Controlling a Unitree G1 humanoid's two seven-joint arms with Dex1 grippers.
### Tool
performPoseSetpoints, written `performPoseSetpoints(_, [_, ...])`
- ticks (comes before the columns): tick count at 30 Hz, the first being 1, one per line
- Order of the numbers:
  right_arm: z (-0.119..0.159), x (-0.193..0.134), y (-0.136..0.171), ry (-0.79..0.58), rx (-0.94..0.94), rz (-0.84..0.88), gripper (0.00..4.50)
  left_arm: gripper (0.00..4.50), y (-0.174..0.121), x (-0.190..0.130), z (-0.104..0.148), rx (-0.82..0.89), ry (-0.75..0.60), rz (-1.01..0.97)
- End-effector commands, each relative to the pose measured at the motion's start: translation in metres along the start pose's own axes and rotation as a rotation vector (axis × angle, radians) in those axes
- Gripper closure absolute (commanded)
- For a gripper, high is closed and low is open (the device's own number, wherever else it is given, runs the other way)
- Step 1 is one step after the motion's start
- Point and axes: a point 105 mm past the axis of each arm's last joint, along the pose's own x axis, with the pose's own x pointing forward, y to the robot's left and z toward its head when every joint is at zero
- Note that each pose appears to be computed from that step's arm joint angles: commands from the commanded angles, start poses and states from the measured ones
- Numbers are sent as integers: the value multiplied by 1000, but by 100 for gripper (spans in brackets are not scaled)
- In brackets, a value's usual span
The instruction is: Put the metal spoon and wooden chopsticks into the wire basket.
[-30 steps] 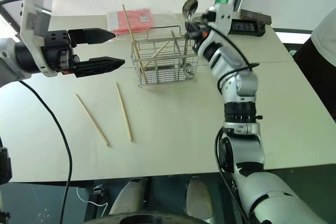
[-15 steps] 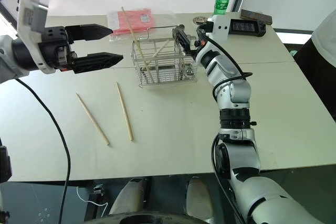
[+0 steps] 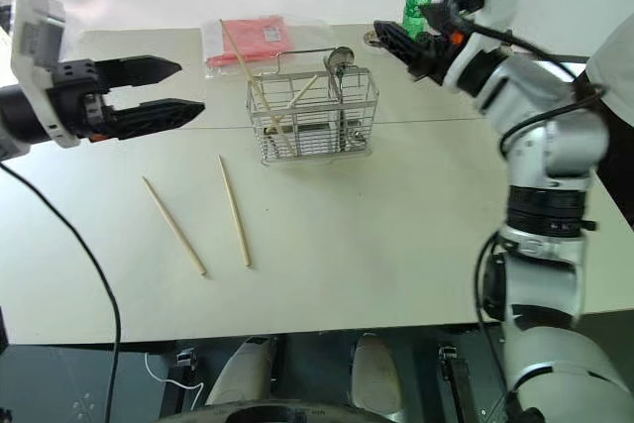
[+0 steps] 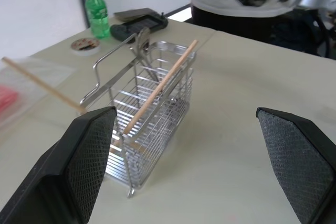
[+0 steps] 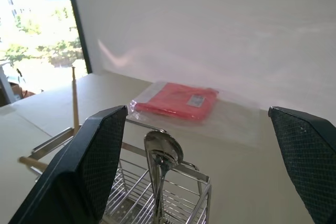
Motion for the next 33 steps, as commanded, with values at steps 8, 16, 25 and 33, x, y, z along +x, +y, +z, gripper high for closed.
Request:
performPoseSetpoints(8, [-32, -70, 87, 292, -35, 549, 5, 0, 93, -28, -75, -523, 241, 873])
performPoseSetpoints(16, [-45, -62, 94, 285, 8, 518, 5, 0, 98, -32, -137, -824, 375, 1234])
performPoseSetpoints(25, [-45, -64, 96, 274, 37, 473, 5, 0, 82, -3, -173, -862, 596, 1100])
performPoseSetpoints(33, [-45, -63, 97, 244, 58, 410, 5, 0, 75, 8, -192, -855, 752, 1027])
